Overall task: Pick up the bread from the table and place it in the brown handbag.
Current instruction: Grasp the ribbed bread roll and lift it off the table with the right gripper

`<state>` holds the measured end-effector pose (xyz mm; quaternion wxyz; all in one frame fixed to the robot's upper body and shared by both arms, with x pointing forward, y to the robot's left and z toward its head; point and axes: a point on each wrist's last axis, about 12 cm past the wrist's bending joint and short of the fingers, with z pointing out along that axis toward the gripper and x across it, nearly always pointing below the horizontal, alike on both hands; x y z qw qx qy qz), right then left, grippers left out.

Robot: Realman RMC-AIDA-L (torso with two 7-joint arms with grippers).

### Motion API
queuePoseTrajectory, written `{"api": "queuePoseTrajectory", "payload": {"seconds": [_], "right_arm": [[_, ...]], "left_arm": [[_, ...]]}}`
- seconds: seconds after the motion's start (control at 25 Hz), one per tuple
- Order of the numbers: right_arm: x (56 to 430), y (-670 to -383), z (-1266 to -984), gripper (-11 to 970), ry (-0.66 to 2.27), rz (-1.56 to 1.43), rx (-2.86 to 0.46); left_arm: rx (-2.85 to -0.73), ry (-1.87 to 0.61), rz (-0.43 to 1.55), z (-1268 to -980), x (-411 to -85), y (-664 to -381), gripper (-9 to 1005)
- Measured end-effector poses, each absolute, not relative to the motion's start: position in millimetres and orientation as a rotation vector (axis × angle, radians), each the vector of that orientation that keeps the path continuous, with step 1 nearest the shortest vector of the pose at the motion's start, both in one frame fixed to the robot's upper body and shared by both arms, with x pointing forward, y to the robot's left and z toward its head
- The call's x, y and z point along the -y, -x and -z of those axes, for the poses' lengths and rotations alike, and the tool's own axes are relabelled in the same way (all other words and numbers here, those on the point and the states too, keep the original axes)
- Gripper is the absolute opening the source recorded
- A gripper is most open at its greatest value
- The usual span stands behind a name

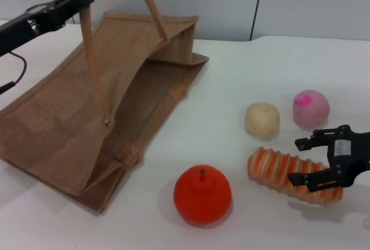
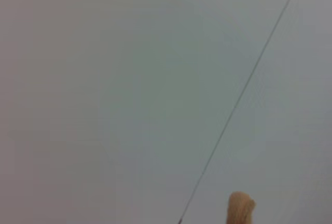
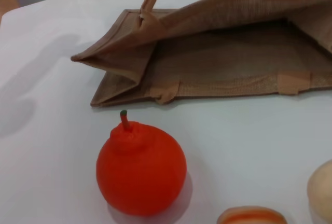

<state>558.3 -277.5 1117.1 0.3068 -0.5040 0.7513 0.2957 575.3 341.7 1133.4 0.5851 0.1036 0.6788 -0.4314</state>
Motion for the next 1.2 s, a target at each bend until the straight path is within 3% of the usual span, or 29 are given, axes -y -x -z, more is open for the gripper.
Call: {"api": "queuePoseTrajectory", "payload": {"seconds": [1.2], "right_arm": [[246.6,-574.6,-1090.7,810,1.435,-0.616,-2.138]], "left_arm": [[-1.509,-0.29,1.084,-1142.5,-337.2,-569.3,121]]}}
